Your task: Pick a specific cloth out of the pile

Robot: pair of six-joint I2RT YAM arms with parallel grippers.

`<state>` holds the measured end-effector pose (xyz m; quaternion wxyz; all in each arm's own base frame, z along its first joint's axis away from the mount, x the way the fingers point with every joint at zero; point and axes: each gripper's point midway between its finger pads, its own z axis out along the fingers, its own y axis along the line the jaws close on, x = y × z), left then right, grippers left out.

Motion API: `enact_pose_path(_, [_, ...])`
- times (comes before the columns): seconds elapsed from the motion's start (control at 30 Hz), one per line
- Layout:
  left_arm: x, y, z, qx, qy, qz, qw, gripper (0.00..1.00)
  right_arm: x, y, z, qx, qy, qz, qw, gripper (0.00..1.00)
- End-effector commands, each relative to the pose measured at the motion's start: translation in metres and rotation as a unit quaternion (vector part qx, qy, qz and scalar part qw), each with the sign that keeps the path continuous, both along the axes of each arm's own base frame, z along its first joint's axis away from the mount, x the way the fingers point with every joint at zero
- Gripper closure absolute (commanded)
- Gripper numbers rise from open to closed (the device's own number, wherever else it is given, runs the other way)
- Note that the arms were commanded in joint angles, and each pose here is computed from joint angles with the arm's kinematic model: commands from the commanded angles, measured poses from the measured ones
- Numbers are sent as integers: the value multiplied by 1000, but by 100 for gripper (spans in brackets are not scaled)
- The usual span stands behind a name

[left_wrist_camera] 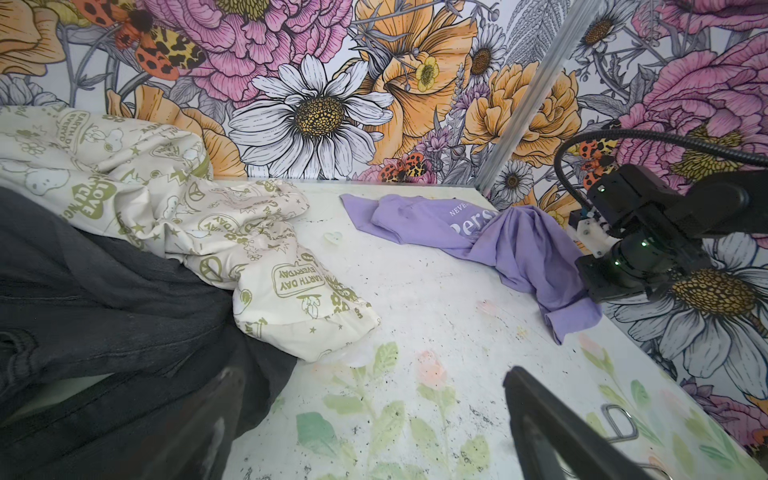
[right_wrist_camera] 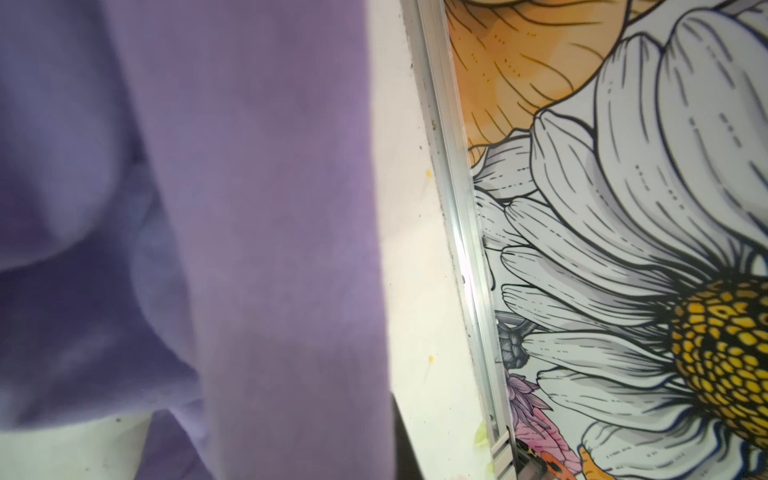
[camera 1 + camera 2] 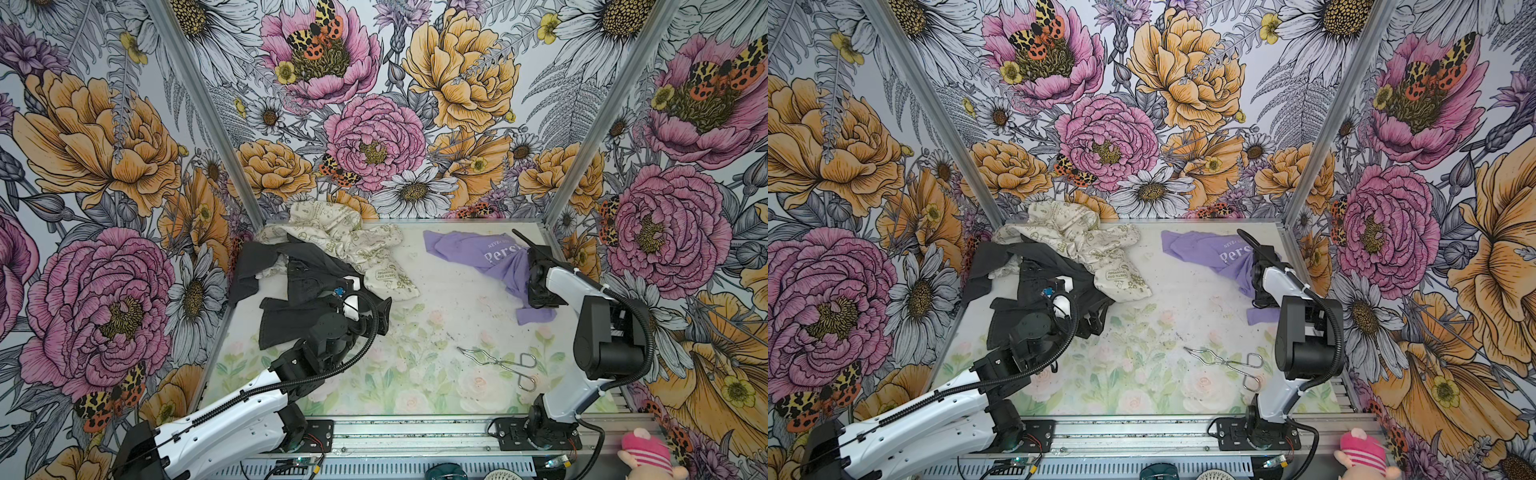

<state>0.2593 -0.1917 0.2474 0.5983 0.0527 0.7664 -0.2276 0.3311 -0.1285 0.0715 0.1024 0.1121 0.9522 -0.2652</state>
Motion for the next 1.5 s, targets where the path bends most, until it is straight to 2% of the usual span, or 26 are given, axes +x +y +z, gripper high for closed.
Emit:
enact_pose_path(0.0, [12,24,-3,1,2,55,998,1,-8,-1,12,-10,-6,-5,1000,74])
enact_pose_path(0.13, [30,59,-5,6,1,127,992,2,-1,18,45,47,-94,-4,994,44])
enact_pose_path(0.27, [46,97,-5,13,-14,198,980,1,4,44,103,105,-210,19,972,29])
enact_pose_path(0.43, [57,138,-14,62,-38,265,961,1,3,70,170,155,-345,68,923,15])
enact_pose_path(0.57, [61,168,-26,84,-44,304,948,1,4,89,177,191,-416,106,883,8])
enact_pose_path(0.7, [60,200,-36,89,-56,353,930,1,4,98,154,205,-459,128,855,6])
enact_pose_path(0.77, [61,208,-37,95,-63,362,925,1,4,97,137,198,-473,133,848,6])
enact_pose_path(0.87, [63,218,-43,108,-84,380,915,1,6,93,117,180,-511,136,829,5])
enact_pose_path(0.93, [69,224,-56,131,-68,387,910,1,7,88,105,165,-525,131,824,6])
enact_pose_path(0.97, [71,226,-61,138,-64,387,909,1,8,86,100,159,-524,128,827,6])
enact_pose_path(1.03, [75,226,-70,144,-66,382,910,1,12,84,86,147,-510,139,836,5])
enact_pose_path(1.1, [79,225,-74,139,-78,377,913,1,15,85,76,136,-508,157,836,2])
enact_pose_path(1.2, [90,218,-73,146,-99,356,918,1,21,86,68,128,-521,170,826,2])
enact_pose_path(1.47, [111,213,-96,146,-93,319,932,1,44,97,72,136,-524,215,813,1])
